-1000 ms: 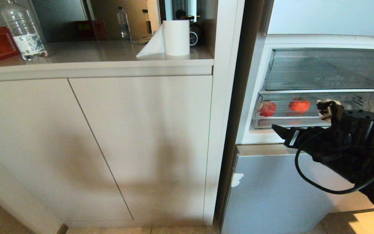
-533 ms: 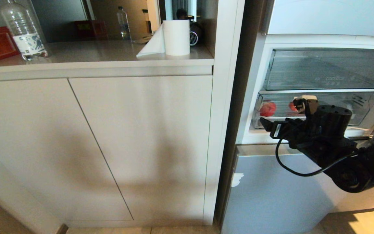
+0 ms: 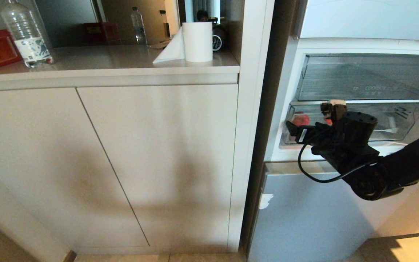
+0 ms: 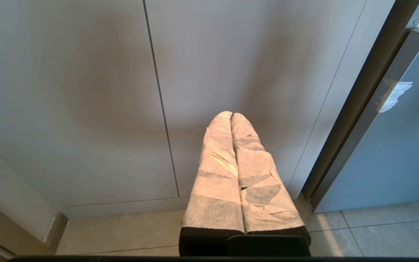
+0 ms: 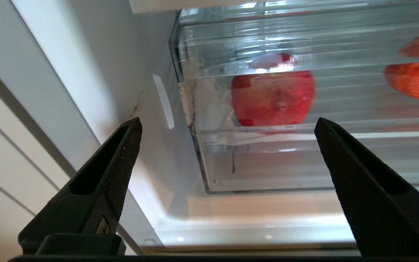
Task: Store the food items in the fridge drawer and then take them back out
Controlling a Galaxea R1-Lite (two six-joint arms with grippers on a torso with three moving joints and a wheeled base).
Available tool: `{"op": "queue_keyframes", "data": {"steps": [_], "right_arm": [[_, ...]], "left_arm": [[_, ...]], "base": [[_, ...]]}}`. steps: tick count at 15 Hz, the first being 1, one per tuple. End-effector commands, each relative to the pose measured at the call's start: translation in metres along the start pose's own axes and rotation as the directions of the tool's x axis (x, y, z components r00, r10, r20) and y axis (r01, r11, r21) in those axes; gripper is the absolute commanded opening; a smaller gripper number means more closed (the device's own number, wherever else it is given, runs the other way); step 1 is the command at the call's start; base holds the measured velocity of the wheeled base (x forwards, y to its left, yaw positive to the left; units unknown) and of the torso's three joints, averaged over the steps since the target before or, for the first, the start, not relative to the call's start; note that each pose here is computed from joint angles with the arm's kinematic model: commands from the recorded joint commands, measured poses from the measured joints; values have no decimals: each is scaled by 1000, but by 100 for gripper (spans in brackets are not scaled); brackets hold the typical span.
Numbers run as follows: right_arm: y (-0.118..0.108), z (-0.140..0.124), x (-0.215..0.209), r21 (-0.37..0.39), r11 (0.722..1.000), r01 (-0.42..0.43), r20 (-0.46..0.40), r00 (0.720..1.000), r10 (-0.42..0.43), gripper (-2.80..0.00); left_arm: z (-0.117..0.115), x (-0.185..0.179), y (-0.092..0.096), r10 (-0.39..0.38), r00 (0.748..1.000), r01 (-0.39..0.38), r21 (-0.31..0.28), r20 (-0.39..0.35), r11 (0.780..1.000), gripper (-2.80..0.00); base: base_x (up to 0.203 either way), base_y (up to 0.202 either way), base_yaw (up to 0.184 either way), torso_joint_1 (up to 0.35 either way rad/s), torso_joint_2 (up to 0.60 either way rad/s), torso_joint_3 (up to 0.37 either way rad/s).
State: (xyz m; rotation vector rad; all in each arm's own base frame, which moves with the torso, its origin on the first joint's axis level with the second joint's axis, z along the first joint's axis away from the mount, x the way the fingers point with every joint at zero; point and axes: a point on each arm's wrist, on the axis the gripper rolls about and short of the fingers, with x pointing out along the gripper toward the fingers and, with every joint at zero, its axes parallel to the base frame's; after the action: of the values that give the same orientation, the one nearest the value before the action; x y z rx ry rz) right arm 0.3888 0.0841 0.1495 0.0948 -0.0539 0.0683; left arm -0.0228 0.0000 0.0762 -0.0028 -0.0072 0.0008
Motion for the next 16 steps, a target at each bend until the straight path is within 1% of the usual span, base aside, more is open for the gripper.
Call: {"op": "queue_keyframes", "data": {"steps": [1, 5, 6, 9, 12, 14, 16], "right_arm": [[2, 3, 8, 10, 1000, -4, 29, 1000, 3, 0], [4, 2, 22, 15, 1000, -2, 54, 999, 1, 0], [6, 3, 23, 15, 1000, -5, 58, 998, 4, -280], [8, 3, 24, 14, 1000, -10, 52, 999, 9, -280], [20, 3, 23, 16, 999, -38, 50, 998, 37, -280], [26, 1, 23, 16, 999, -51, 31, 998, 50, -280], [28, 2, 21, 17, 998, -53, 30, 998, 53, -280]], "left_arm": [[0, 0, 0, 1, 1000, -1, 0, -3, 1000, -280], [0, 0, 0, 1, 1000, -1, 0, -3, 1000, -280], [0, 0, 0, 1, 1000, -1, 0, -3, 1000, -280], [0, 0, 0, 1, 1000, -1, 0, -3, 1000, -280], [0, 0, 0, 1, 1000, -1, 0, -3, 1000, -280], [0, 0, 0, 2, 1000, -2, 0, -3, 1000, -280], [0, 0, 0, 1, 1000, -1, 0, -3, 1000, -280]], "base": [[0, 0, 0, 0, 0, 0], [0, 0, 0, 0, 0, 0], [0, 0, 0, 0, 0, 0], [0, 0, 0, 0, 0, 0], [0, 0, 0, 0, 0, 0], [0, 0, 0, 0, 0, 0], [0, 0, 0, 0, 0, 0]]}}
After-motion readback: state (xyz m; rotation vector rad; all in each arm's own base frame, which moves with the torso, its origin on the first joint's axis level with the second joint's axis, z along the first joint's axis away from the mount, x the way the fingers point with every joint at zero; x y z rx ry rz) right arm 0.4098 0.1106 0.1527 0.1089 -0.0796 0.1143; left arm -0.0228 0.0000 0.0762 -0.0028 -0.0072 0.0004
